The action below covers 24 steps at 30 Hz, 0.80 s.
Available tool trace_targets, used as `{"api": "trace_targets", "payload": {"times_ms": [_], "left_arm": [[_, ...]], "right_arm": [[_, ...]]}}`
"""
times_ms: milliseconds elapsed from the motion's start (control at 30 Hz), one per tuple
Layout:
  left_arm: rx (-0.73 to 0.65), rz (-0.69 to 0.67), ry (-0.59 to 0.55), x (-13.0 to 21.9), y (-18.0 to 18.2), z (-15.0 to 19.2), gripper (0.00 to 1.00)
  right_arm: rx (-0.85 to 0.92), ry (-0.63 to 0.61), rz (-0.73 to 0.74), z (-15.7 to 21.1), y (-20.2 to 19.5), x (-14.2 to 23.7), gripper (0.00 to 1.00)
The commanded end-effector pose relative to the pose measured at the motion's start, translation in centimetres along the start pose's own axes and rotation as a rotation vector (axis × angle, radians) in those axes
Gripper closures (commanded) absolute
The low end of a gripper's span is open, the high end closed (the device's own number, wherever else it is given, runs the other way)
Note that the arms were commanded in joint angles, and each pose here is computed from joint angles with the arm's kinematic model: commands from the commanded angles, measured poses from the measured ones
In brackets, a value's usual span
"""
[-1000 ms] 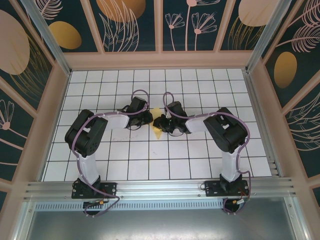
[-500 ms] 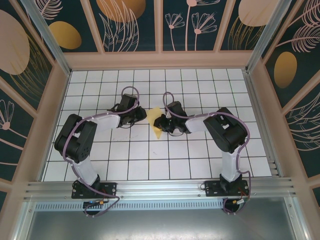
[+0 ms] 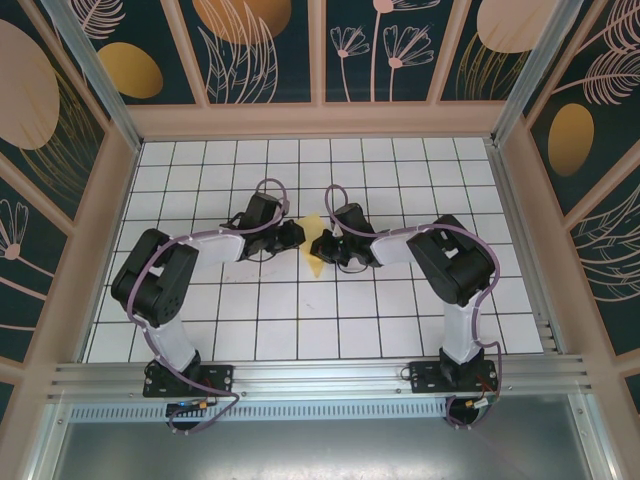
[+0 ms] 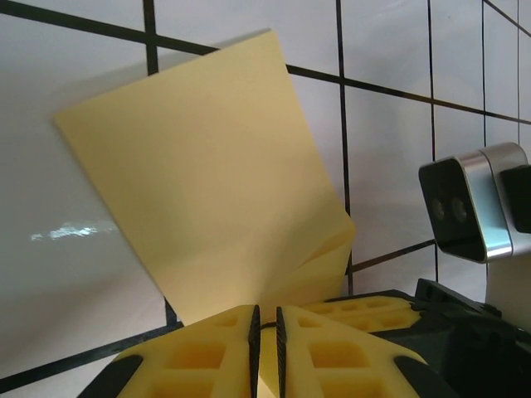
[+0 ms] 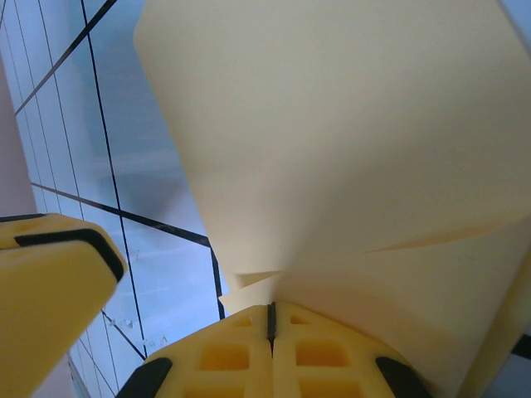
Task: Fold a paper plane with a square sheet of paper (pick it up from the middle)
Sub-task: Third fold the triangle at the center of the table.
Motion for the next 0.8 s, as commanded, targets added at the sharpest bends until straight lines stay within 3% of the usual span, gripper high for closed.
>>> {"api": "trace_targets", "payload": {"times_ms": [0, 167, 767], "left_arm": [[0.016, -0.045, 0.008, -1.0, 1.1, 0.3, 0.84], [0.027, -0.109, 0.008, -2.0, 2.2, 0.1, 0.86], [0.027, -0.142, 0.054, -2.9, 3.3, 0.9, 0.87]], "right_arm": [[0.007, 0.042, 0.071, 1.0, -2.1, -0.6, 0.99], [0.030, 0.049, 0.066, 1.1, -2.0, -0.5, 0.99], [0.065, 0.047, -0.022, 0.7, -0.6, -0.6, 0.97]]}}
Point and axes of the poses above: each hand's point on the last joint's axis, 136 mm out from that joint toward the fingers, its own x axis back along the fingers, its own y axis along the line the jaws close on, z = x × y, the point moved 5 cm from there along x, back along the fingers, and after that the axes turned 5 degrees about -x, right-handed, at the moved point
